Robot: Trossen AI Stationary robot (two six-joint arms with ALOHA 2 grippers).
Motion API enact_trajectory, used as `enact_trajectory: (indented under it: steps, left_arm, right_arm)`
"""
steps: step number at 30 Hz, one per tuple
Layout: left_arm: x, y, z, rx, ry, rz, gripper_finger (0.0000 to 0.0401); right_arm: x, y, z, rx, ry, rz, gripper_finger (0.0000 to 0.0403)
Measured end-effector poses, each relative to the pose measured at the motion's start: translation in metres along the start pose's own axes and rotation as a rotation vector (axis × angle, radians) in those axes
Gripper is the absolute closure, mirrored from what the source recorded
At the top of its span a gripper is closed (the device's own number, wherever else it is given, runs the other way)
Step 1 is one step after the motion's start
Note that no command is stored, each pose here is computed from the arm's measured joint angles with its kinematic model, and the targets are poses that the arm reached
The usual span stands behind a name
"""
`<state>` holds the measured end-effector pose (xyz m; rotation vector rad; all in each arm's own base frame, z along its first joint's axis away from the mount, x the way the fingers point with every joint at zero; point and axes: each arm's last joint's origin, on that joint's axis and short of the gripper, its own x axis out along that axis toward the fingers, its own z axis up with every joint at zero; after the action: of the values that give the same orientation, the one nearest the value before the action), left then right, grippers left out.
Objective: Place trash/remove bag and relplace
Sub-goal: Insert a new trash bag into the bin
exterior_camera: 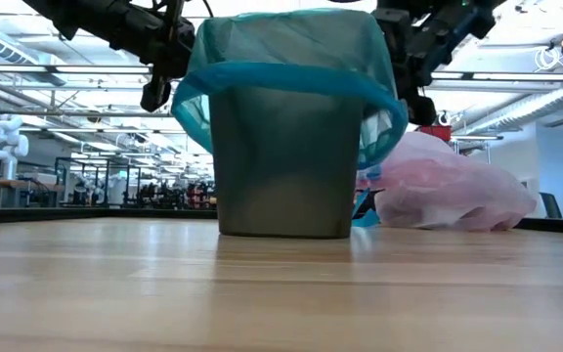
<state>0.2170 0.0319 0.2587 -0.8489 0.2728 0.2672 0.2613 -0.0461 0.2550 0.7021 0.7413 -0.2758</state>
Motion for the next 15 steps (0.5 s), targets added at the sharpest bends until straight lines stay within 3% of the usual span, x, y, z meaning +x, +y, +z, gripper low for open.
enact_trajectory:
  steps: [7,15]
  left_arm:
    - [0.000,0.004,0.004,0.017,-0.026,0.031,0.0401]
    - [-0.009,0.006,0.005,0.042,-0.018,0.049,0.0401]
  right_arm:
    - [-0.002,-0.014,0.013,-0.011,-0.034,-0.021,0.0403]
    - [-0.038,-0.017,0.013,-0.043,-0.081,-0.026,0.0403]
